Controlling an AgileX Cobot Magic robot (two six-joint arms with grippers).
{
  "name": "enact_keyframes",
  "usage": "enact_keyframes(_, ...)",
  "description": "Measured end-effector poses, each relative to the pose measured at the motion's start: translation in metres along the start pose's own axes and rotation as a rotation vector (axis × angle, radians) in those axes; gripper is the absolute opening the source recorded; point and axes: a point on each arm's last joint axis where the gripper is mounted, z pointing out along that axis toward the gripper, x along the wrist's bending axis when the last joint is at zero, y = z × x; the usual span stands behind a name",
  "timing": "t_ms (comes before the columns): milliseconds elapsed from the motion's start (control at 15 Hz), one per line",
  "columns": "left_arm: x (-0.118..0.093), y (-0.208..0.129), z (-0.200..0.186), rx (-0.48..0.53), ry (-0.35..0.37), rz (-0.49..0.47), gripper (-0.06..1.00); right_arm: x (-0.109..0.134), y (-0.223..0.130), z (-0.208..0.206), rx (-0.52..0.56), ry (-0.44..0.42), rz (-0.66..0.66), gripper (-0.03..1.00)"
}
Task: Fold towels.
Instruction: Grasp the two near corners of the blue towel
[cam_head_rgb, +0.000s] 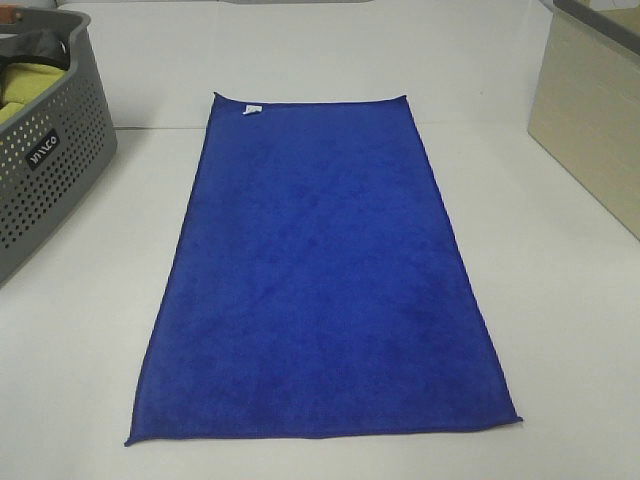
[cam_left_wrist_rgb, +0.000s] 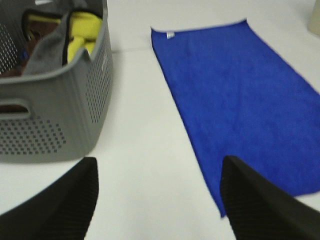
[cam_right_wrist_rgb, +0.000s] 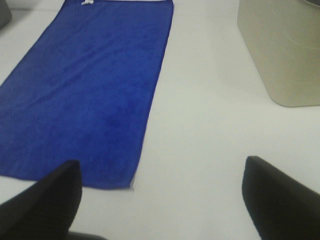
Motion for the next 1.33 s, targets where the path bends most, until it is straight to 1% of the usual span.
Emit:
enact_keyframes(67,0.001,0.007,0.0,-0.076,0.011,-0.044,0.66,-0.001,0.008,0.003,-0.03,-0.006,0.047,0.81)
enact_keyframes(133,0.003,0.013,0.002,-0.134,0.015,-0.09,0.66,-0.003,0.016,0.009,-0.035,-0.009,0.092,0.8)
enact_keyframes(200,0.005,0.019,0.011,-0.156,0.012,-0.149,0.66,-0.005,0.024,0.02,-0.006,-0.012,0.126,0.79)
enact_keyframes(267,0.007,0.023,0.025,-0.128,-0.001,-0.215,0.66,-0.008,0.03,0.033,0.042,-0.013,0.149,0.77)
enact_keyframes(333,0.008,0.027,0.04,-0.083,-0.012,-0.27,0.66,-0.009,0.035,0.05,0.109,-0.004,0.182,0.76)
enact_keyframes(400,0.011,0.029,0.059,-0.006,-0.024,-0.335,0.66,-0.01,0.039,0.066,0.173,0.011,0.216,0.76)
enact_keyframes(533,0.012,0.029,0.095,0.164,-0.053,-0.469,0.66,-0.013,0.046,0.099,0.319,0.03,0.257,0.76)
enact_keyframes(600,0.013,0.025,0.117,0.264,-0.069,-0.512,0.66,-0.015,0.051,0.115,0.384,0.038,0.255,0.76)
enact_keyframes(733,0.014,0.013,0.154,0.429,-0.111,-0.543,0.66,-0.02,0.057,0.15,0.51,0.049,0.226,0.76)
enact_keyframes(867,0.014,-0.002,0.186,0.555,-0.166,-0.553,0.66,-0.024,0.049,0.187,0.659,0.063,0.216,0.76)
enact_keyframes(1000,0.014,-0.024,0.217,0.664,-0.216,-0.571,0.66,-0.027,0.036,0.221,0.773,0.08,0.236,0.76)
enact_keyframes(1200,0.015,-0.056,0.25,0.771,-0.258,-0.606,0.66,-0.028,0.007,0.262,0.881,0.105,0.283,0.76)
enact_keyframes(1333,0.016,-0.079,0.266,0.838,-0.262,-0.64,0.66,-0.026,-0.011,0.282,0.923,0.131,0.315,0.76)
